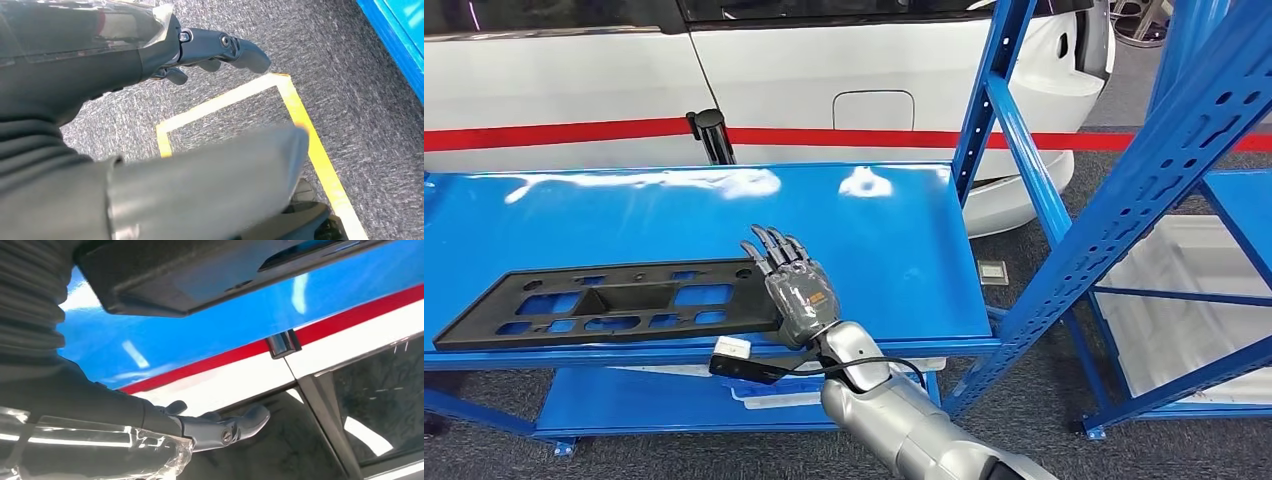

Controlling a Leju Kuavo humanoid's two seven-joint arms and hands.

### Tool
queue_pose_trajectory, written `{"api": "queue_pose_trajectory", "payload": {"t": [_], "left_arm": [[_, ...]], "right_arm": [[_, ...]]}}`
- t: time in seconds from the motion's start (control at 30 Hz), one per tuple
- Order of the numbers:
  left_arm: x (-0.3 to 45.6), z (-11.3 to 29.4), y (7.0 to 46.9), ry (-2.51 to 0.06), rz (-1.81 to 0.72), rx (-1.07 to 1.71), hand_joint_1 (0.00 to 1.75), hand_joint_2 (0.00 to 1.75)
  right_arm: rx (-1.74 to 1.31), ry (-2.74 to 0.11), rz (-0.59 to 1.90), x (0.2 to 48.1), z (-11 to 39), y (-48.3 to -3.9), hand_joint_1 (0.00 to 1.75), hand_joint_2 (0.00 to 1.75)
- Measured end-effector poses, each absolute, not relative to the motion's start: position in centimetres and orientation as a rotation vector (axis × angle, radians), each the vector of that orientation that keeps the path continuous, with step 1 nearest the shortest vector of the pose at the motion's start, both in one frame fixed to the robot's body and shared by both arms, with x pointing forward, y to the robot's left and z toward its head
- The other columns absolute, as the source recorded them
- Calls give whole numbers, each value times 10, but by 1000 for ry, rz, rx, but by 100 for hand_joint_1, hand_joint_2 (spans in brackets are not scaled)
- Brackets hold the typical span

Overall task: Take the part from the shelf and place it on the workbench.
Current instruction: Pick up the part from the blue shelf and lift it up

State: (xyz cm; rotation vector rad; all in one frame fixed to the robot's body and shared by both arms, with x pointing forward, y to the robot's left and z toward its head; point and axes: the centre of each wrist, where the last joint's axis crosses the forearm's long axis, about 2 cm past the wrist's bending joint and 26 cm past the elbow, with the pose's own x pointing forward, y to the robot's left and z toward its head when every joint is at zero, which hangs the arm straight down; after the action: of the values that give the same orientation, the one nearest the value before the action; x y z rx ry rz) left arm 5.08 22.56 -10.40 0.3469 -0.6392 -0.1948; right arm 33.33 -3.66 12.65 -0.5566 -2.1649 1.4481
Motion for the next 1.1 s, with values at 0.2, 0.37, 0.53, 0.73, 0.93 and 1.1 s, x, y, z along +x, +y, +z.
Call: {"api": "queue_pose_trajectory", "payload": {"t": [0.2, 0.37, 0.53, 0.73, 0.93, 1.1], "left_arm": [[50, -104, 225, -631, -194, 348, 0, 175], [48, -104, 225, -622, -207, 348, 0, 175], [48, -104, 226, -622, -212, 344, 0, 175], [48, -104, 225, -616, -206, 341, 0, 175], [48, -104, 225, -605, -206, 337, 0, 175], [48, -104, 222, -586, -197, 332, 0, 175]], "right_arm": [[-538, -2177, 1458, 333, 129, -33, 0, 175], [-553, -2194, 1526, 330, 128, -30, 0, 175], [-551, -2235, 1563, 327, 130, -26, 0, 175], [-529, -2269, 1550, 324, 132, -23, 0, 175], [-503, -2258, 1533, 315, 124, -23, 0, 175], [-486, -2263, 1531, 307, 120, -19, 0, 175]]}}
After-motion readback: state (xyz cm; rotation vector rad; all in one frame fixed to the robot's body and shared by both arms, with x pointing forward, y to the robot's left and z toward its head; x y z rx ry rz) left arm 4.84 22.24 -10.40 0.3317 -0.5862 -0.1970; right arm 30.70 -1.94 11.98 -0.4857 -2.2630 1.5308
